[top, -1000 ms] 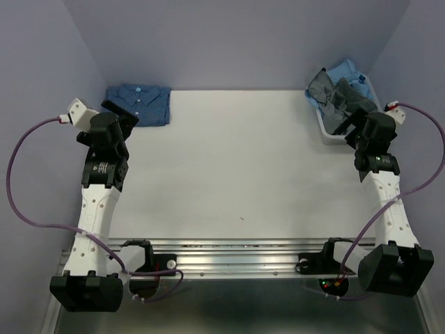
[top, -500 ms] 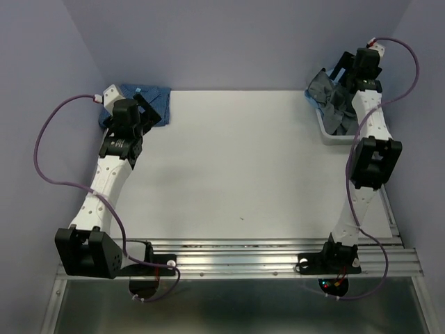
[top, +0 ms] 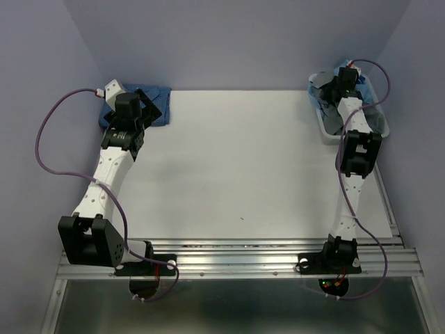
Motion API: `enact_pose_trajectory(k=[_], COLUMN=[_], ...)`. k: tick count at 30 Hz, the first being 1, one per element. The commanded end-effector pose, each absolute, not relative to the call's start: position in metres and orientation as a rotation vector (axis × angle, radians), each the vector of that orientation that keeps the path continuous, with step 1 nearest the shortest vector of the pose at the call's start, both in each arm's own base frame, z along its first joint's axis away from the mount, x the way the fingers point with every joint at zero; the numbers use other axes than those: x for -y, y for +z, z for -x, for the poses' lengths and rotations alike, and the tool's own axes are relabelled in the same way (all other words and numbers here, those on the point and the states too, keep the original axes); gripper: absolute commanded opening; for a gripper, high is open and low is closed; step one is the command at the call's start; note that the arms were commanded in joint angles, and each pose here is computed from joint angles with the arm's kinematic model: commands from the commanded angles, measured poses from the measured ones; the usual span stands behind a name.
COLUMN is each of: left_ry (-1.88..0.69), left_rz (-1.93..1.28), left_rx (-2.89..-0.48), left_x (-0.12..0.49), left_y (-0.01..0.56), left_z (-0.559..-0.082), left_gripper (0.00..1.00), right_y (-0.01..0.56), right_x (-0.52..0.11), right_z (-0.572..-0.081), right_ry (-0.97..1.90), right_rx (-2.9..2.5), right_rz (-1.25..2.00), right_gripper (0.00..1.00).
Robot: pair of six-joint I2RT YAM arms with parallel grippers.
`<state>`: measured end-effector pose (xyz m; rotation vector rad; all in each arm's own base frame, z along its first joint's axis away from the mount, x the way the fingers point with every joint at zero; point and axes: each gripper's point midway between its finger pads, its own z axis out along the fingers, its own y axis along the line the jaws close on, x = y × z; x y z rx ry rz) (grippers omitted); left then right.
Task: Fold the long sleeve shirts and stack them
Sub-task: Grab the shirt from the pile, then move the shirt to the center of the board
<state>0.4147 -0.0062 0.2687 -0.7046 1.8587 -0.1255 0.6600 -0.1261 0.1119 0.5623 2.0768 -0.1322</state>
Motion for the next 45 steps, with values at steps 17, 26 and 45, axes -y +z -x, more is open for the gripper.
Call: enact_pose_trajectory(k=[17,26,45], left_ry=[-0.194,-0.262,-0.176], left_rz=[0.676,0.614,0.74], left_rx=[-1.737,-1.682,-1.593], left_x=[0.013,0.021,-0.013], left_y=[0.31,0.33,0.351], left_z=[-0.415,-0.409,-0.325], left_gripper=[0.99,0.99,0.99], right_y=[0.433,0.588,0.57], right_x=[0.144,0.013,-0.242], right_z=[-0.598,-0.538,-0.428], right_ry=[-0.247,0.24,0.87], right_rx=[-1.475,-1.182,-1.082], right_rz=[-0.457,-0.088,0.481], right_gripper=[0.01,0.01,0.12])
